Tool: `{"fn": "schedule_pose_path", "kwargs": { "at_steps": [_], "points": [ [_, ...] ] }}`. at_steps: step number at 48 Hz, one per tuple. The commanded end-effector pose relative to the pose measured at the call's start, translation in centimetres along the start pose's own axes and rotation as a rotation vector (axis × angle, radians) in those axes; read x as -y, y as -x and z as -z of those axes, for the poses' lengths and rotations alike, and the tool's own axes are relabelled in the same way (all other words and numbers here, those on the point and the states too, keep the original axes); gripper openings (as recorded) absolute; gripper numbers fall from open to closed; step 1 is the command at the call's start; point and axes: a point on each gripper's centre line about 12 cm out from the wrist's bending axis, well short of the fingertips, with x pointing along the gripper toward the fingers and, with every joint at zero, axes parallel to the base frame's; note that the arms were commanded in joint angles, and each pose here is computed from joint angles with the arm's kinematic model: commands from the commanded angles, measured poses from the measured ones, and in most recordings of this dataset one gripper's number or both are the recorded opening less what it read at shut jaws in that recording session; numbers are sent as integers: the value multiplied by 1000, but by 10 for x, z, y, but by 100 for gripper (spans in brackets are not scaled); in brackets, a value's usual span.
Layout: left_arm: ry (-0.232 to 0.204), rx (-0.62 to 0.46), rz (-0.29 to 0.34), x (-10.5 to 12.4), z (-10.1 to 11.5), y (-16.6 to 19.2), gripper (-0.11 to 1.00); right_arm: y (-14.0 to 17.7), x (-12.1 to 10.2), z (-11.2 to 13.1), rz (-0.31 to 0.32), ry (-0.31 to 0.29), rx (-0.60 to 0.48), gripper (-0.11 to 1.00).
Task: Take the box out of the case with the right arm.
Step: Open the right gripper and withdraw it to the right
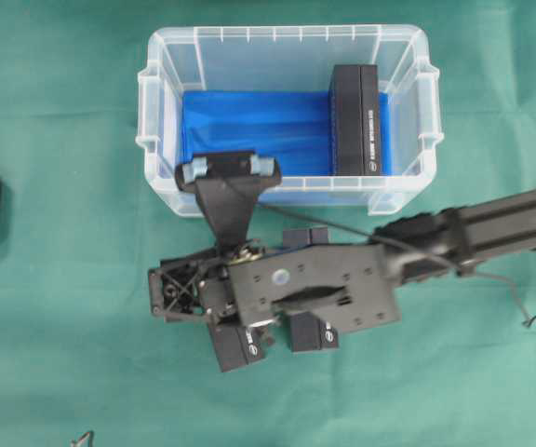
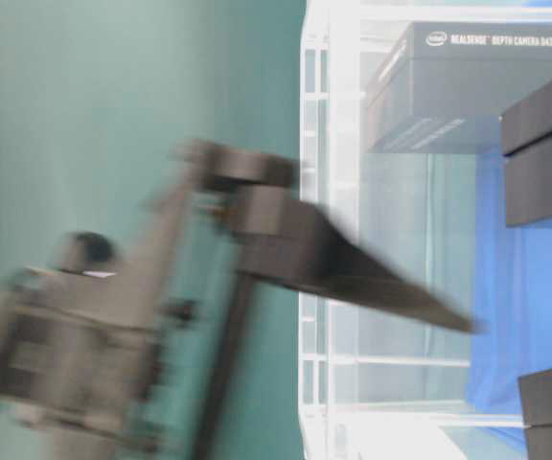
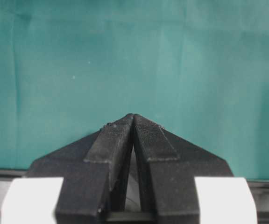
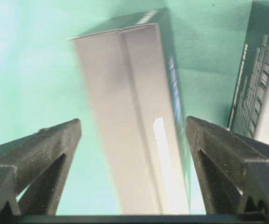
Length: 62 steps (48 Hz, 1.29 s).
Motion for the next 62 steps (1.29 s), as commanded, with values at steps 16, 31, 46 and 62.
{"fn": "schedule_pose_path", "kwargs": {
  "at_steps": [16, 31, 46, 62],
  "points": [
    [6, 16, 0, 0, -3, 3, 0, 98, -11, -29, -112, 39, 47, 89],
    [4, 17, 0, 0, -3, 3, 0, 98, -11, -30, -110, 36, 49, 89],
    [5, 17, 1, 0, -3, 3, 0, 102, -1, -33, -44, 64, 54, 89],
    [9, 12, 2, 0, -2, 3, 0, 126, 45, -39, 90, 47, 49, 89]
  ]
}}
